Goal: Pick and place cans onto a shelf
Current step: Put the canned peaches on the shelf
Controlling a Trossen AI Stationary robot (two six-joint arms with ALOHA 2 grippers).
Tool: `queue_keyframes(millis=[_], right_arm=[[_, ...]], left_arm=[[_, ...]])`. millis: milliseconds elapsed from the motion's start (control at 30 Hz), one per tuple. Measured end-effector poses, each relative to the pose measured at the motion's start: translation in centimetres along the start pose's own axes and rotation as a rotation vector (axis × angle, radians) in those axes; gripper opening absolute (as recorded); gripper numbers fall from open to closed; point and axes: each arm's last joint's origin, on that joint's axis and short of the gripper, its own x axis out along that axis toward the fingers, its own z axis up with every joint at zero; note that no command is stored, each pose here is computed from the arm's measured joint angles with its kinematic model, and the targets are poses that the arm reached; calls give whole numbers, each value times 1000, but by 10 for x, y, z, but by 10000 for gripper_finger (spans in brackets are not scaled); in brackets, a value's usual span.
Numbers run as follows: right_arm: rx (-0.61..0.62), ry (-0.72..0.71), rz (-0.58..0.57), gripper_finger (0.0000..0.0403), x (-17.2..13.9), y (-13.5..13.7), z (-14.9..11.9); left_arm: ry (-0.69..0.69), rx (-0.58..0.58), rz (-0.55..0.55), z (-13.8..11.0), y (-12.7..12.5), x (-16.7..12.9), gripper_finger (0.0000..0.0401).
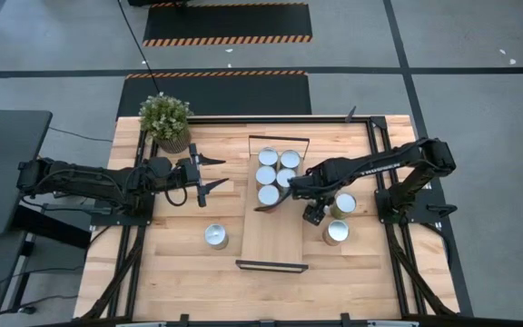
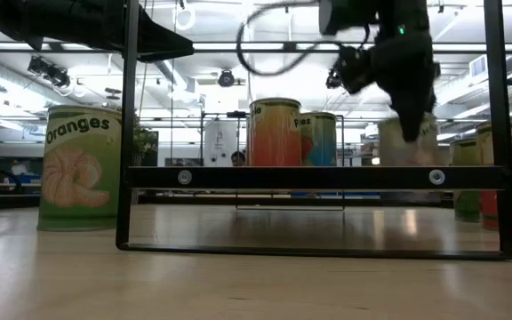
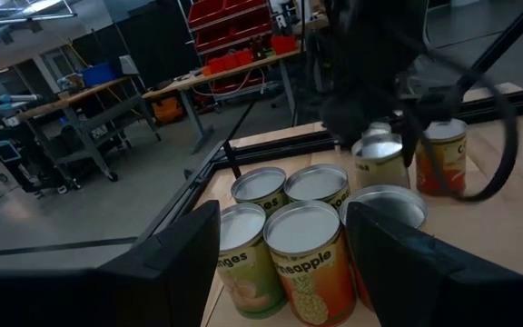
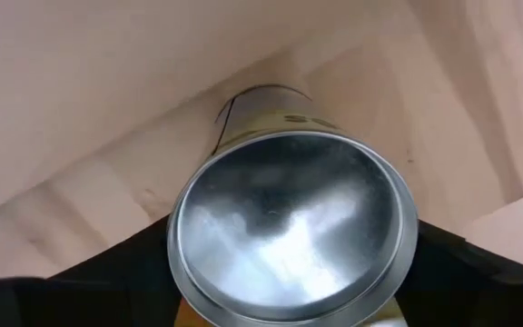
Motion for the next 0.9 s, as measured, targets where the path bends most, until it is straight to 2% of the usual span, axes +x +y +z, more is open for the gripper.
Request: queue_keyframes(millis=[367, 567, 733, 900], right_arm=[[-118, -156, -27, 328, -54, 28, -3], [-192, -246, 18, 326, -52, 47, 0], [-268, -204, -21, 326, -40, 62, 13], [-402, -119, -88, 325, -35, 79, 32]], left_arm=[[0, 0, 0, 0, 0, 0, 245], [-1, -1, 0, 0, 0, 0, 245], [-6, -2, 1, 1, 0, 0, 245], [-1, -1, 0, 0, 0, 0, 245]])
